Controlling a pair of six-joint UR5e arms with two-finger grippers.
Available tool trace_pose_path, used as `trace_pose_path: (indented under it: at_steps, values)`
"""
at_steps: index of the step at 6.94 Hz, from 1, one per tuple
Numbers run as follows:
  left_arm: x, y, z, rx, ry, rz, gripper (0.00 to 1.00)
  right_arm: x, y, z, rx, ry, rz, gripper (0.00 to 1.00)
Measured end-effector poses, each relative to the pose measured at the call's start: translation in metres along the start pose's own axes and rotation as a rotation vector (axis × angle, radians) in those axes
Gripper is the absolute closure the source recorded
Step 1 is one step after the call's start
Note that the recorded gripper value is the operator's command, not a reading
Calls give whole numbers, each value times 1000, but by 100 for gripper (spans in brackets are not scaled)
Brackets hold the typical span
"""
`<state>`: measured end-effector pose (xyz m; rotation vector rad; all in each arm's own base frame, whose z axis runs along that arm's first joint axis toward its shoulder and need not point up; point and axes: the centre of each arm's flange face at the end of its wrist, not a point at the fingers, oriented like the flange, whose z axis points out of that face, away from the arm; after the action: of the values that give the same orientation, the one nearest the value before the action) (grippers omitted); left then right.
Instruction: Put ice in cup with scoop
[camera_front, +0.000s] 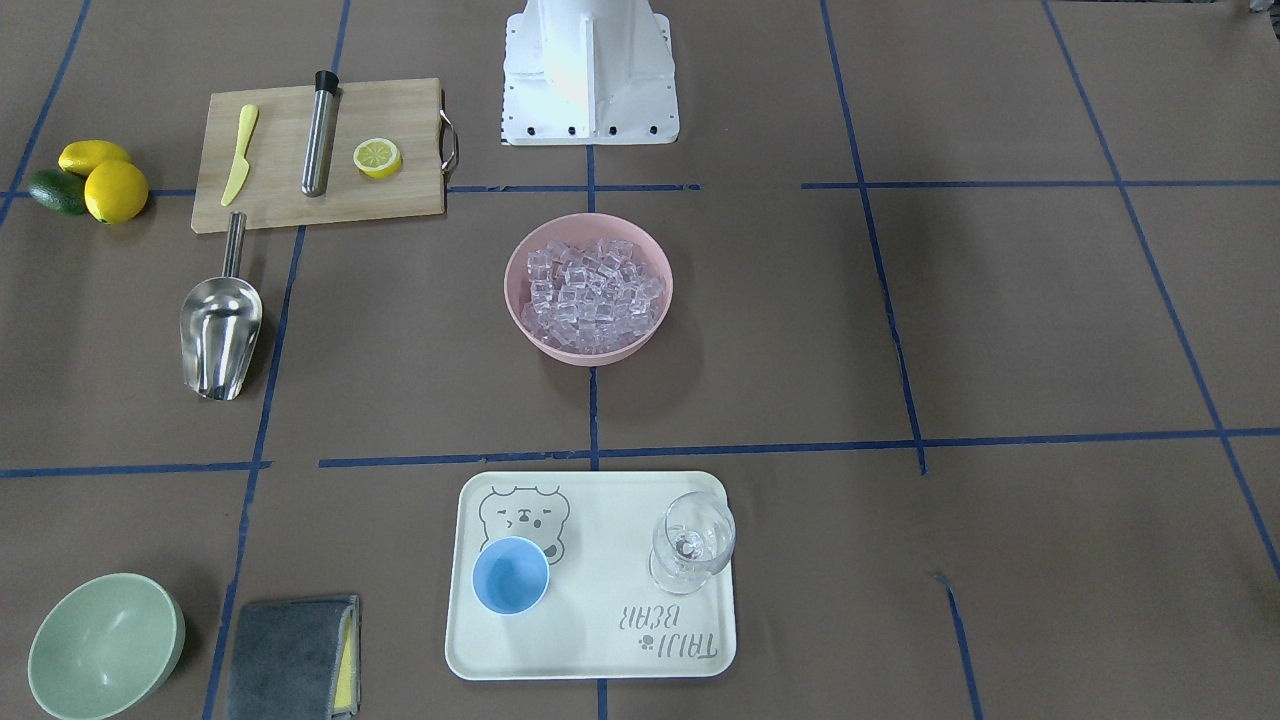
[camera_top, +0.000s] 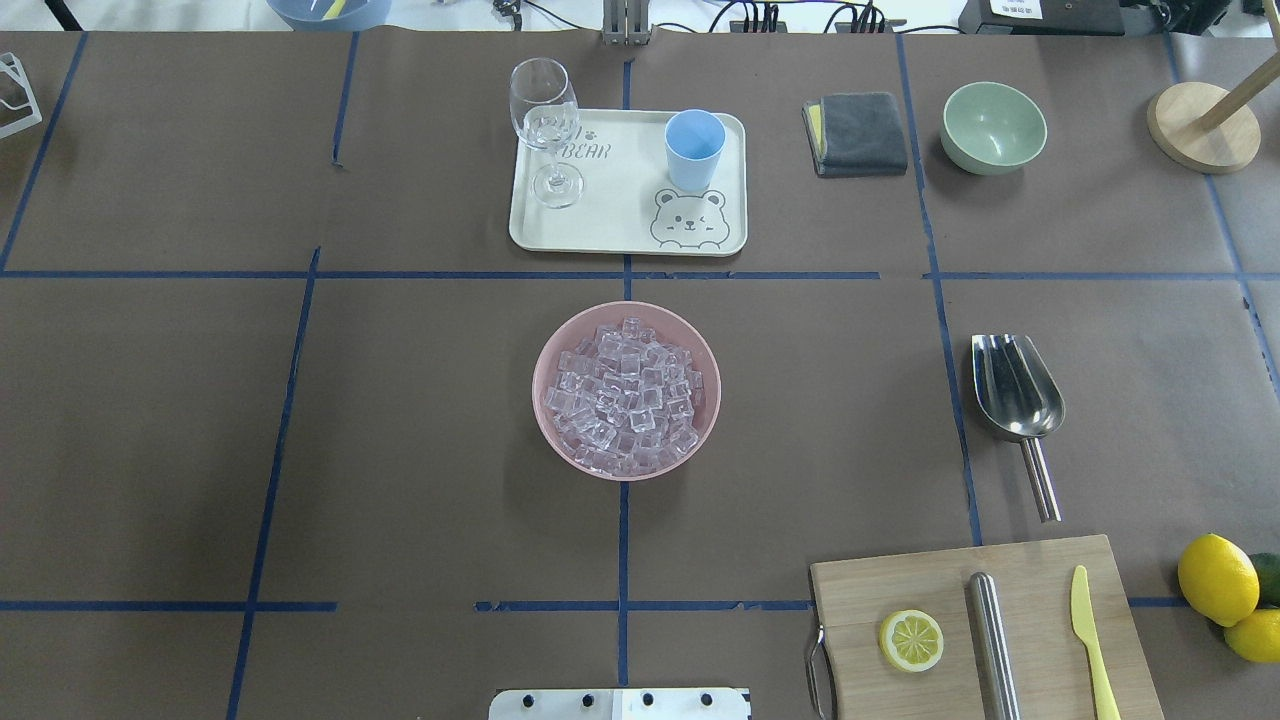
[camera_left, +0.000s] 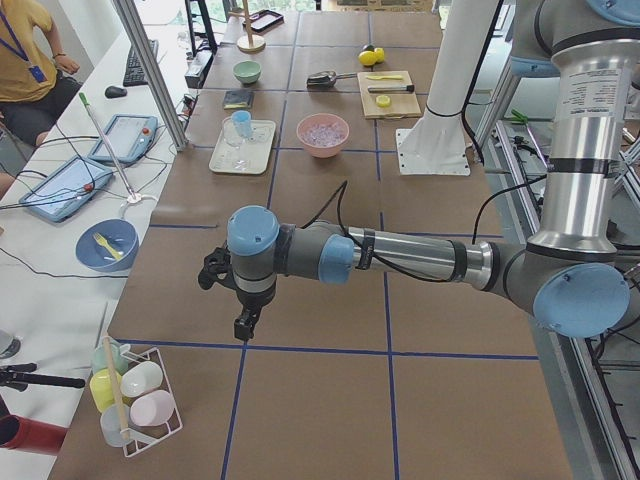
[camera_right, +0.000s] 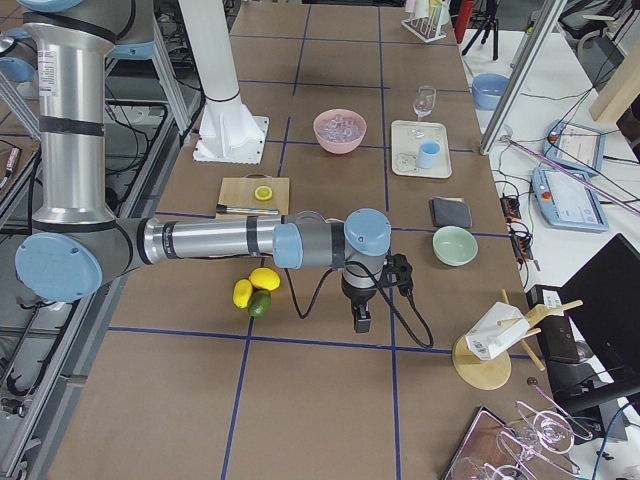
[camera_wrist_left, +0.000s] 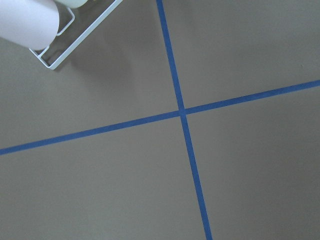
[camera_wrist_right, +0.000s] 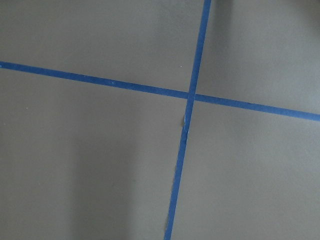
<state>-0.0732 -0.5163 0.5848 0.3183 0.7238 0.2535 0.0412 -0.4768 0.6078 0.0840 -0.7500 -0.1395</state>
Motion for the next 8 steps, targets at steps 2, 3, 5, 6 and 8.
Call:
trace_pose_path:
  at_steps: [2, 3, 5, 6, 8]
  values:
    - [37, -29, 3, 153, 17, 187, 0, -13, -14, -3, 8, -3, 0, 0]
    - [64, -49, 10, 186, 81, 214, 0, -20, -23, -5, 14, -4, -10, 0]
    - [122, -84, 25, 202, 182, 293, 0, -33, -35, -5, 14, -7, -32, 0]
    - [156, -92, 39, 231, 220, 387, 0, -38, -38, -2, 9, -10, -42, 0]
    - [240, -101, 74, 314, 293, 619, 0, -51, -42, 2, 18, -14, -87, 0]
